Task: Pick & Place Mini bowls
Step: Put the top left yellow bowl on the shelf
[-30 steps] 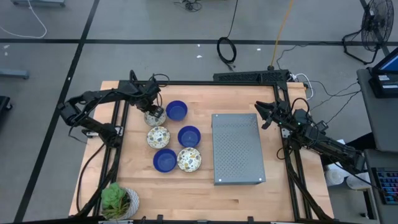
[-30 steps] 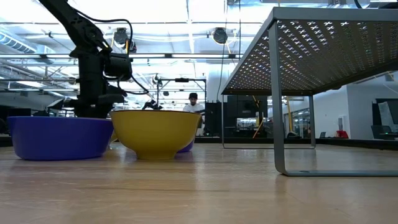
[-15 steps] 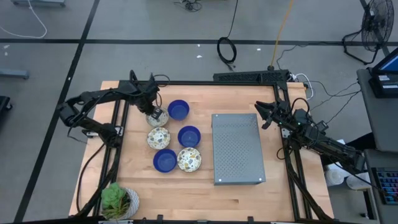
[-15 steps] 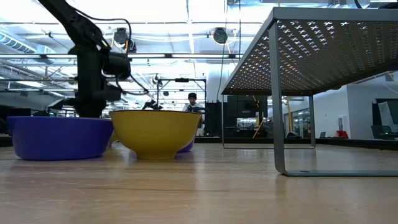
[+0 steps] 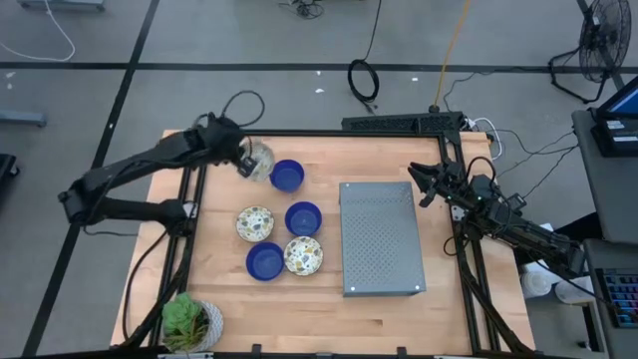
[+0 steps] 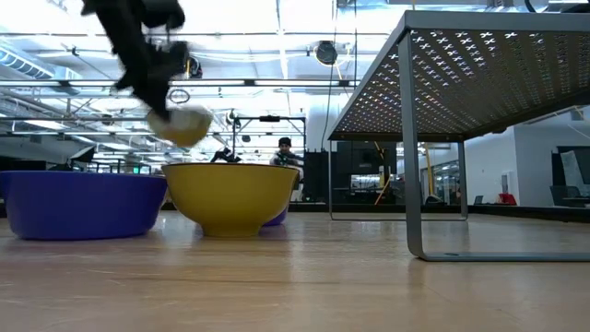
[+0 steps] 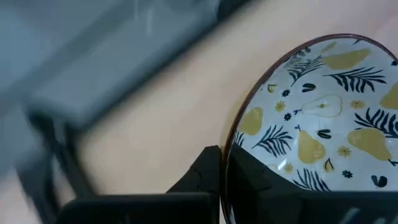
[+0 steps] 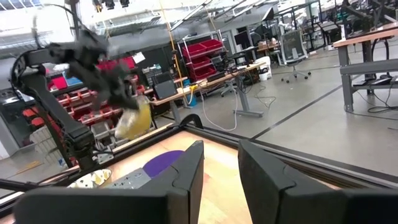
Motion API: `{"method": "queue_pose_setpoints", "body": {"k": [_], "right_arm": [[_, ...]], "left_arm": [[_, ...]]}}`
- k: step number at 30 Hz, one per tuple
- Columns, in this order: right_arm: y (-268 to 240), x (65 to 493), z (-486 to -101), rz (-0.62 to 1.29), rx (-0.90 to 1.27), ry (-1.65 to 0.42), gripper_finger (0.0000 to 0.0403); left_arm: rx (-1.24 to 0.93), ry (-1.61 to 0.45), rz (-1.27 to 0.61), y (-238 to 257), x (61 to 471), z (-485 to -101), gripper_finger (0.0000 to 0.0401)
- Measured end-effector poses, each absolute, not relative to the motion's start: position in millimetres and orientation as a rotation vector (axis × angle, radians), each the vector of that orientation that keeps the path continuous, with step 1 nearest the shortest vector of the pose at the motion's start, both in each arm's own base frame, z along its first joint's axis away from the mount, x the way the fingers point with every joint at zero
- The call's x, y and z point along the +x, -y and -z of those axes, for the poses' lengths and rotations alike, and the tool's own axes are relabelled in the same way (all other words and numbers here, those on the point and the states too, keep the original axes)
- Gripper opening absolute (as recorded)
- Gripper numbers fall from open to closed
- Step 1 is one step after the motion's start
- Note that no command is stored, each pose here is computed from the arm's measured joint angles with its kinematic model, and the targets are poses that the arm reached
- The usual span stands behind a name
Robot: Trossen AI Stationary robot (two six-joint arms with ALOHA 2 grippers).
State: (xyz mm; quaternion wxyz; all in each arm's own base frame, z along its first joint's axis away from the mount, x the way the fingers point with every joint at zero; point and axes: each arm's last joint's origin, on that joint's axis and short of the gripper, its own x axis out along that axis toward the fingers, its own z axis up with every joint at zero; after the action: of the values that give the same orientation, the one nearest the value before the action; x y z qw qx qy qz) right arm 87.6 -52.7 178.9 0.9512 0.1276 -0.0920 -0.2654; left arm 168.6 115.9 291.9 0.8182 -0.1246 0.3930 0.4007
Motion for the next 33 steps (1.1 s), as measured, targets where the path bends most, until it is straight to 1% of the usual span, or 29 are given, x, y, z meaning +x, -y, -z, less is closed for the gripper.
{"method": "queue_pose_setpoints", "body": {"k": [8,12,14,17,21,25,29,33], "right_arm": [[52.7,87.6,-178.9,0.54,0.26,0.186,0.0089],[52.7,87.6,-178.8,0.54,0.26,0.187,0.0089],[52.7,87.6,-178.8,0.54,0.26,0.187,0.0089],[52.7,87.6,-178.9,0.54,0.26,0.187,0.0089],[52.7,87.5,-178.9,0.54,0.259,0.187,0.0089],[52.7,87.5,-179.0,0.54,0.259,0.188,0.0089],[52.4,87.0,-183.5,0.531,0.254,0.235,0.0089],[52.2,86.3,-187.6,0.514,0.348,0.306,0.0089]], "left_arm": [[0.185,-0.304,-0.506,-70.9,207.8,-354.2,0.001],[0.414,-0.115,-0.325,-48.8,233.3,-367.1,0.001],[0.509,-0.057,-0.292,-40.3,246.9,-367.5,0.001],[0.608,-0.003,-0.283,-33.7,266.4,-363.0,0.001],[0.69,0.005,-0.3,-33.3,295.1,-345.5,0.001],[0.73,0.078,-0.351,-39.6,320.0,-330.4,0.001],[0.834,0.11,-0.401,-47.5,339.4,-312.6,0.0015],[0.862,0.083,-0.458,-55.2,357.9,-311.2,0.0012]]}}
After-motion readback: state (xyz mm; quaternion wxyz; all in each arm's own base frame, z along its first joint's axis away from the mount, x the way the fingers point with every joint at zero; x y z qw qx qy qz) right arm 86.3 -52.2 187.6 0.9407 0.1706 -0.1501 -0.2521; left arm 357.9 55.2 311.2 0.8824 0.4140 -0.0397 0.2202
